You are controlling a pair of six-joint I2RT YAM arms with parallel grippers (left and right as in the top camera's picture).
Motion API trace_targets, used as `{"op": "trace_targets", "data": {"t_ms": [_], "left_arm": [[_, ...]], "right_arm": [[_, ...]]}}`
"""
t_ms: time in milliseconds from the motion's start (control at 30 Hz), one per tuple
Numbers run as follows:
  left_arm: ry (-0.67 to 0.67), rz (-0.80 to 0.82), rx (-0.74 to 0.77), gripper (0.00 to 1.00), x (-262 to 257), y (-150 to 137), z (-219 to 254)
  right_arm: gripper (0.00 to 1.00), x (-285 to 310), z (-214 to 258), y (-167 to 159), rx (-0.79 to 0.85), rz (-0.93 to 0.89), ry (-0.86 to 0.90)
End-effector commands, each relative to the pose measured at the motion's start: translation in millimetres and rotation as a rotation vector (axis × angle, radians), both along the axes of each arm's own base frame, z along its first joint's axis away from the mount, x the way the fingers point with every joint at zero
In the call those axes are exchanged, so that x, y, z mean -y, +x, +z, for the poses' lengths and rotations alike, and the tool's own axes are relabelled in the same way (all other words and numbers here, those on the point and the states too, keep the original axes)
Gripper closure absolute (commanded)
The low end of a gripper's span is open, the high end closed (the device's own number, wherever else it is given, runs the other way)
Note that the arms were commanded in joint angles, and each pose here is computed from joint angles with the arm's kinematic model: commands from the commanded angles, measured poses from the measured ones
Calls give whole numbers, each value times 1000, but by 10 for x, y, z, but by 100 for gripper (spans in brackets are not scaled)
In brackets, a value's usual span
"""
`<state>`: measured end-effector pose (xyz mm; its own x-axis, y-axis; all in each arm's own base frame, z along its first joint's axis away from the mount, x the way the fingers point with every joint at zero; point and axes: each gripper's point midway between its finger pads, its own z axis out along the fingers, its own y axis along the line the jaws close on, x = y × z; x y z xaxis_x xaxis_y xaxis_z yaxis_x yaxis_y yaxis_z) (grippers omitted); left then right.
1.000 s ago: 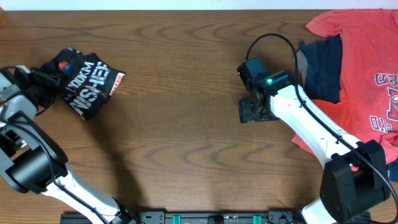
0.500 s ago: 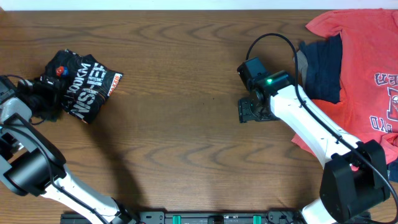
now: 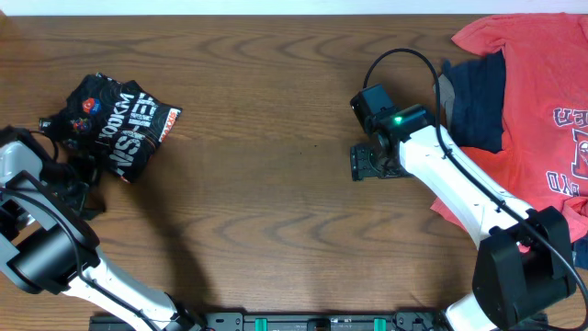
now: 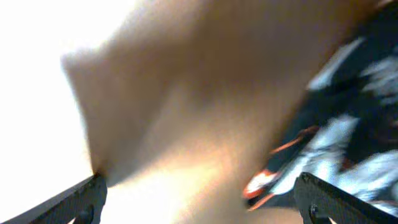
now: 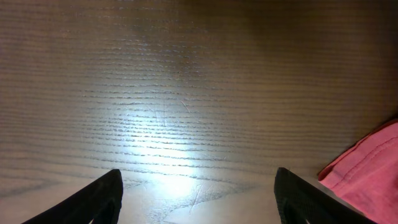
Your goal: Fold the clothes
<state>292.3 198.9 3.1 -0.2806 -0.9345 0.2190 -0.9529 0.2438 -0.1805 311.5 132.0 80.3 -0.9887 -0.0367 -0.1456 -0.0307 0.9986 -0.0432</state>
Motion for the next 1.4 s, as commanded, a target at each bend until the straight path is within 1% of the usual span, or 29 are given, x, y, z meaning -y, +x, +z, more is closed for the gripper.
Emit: {"op": "trace_targets", "data": {"t_ms": [0, 100, 333, 367, 467, 567, 633, 800, 867, 933, 1000, 1133, 1233, 1300, 1367], "left_arm": [[-35, -89, -95, 2, 154, -214, -225], [-38, -169, -87, 2, 242, -198, -186], [-48, -290, -112, 2, 588, -110, -103], [-52, -313, -118, 2, 663, -91, -98], [-59, -410, -138, 2, 966, -22, -87], [-58, -520, -152, 2, 1301, 43, -81], [-46, -606, -159, 2, 1542, 86, -83], [20, -863, -180, 2, 2123, 108, -102], [8, -997, -184, 2, 2364, 38, -85], [-17, -1105, -227, 2, 2546, -126, -39], [-44, -1167, -290, 2, 2658, -307, 24], [-85, -1230, -410, 2, 2776, -612, 171], [-110, -1266, -485, 2, 2817, -806, 326], [-110, -1301, -493, 2, 2858, -880, 422], [-93, -1330, -470, 2, 2906, -935, 510]], "right_arm": [[24, 37, 59, 19, 21, -19, 1], [23, 41, 49, 11, 18, -19, -1], [23, 46, 34, 4, 16, -21, -2], [21, 44, 35, 6, 17, -26, 0], [10, 67, 38, 42, 28, -95, 15], [3, 67, 43, 109, 37, -132, 59], [1, 82, 46, 161, 38, -154, 99], [1, 297, 56, 277, 30, -239, 171], [1, 363, 55, 260, -1, -243, 214], [1, 408, 56, 179, -56, -248, 267], [1, 481, 55, 38, -130, -281, 299], [1, 603, 81, -319, -294, -356, 317], [1, 633, 119, -564, -390, -348, 292], [1, 601, 158, -699, -435, -318, 286], [1, 561, 194, -819, -461, -297, 282]]}}
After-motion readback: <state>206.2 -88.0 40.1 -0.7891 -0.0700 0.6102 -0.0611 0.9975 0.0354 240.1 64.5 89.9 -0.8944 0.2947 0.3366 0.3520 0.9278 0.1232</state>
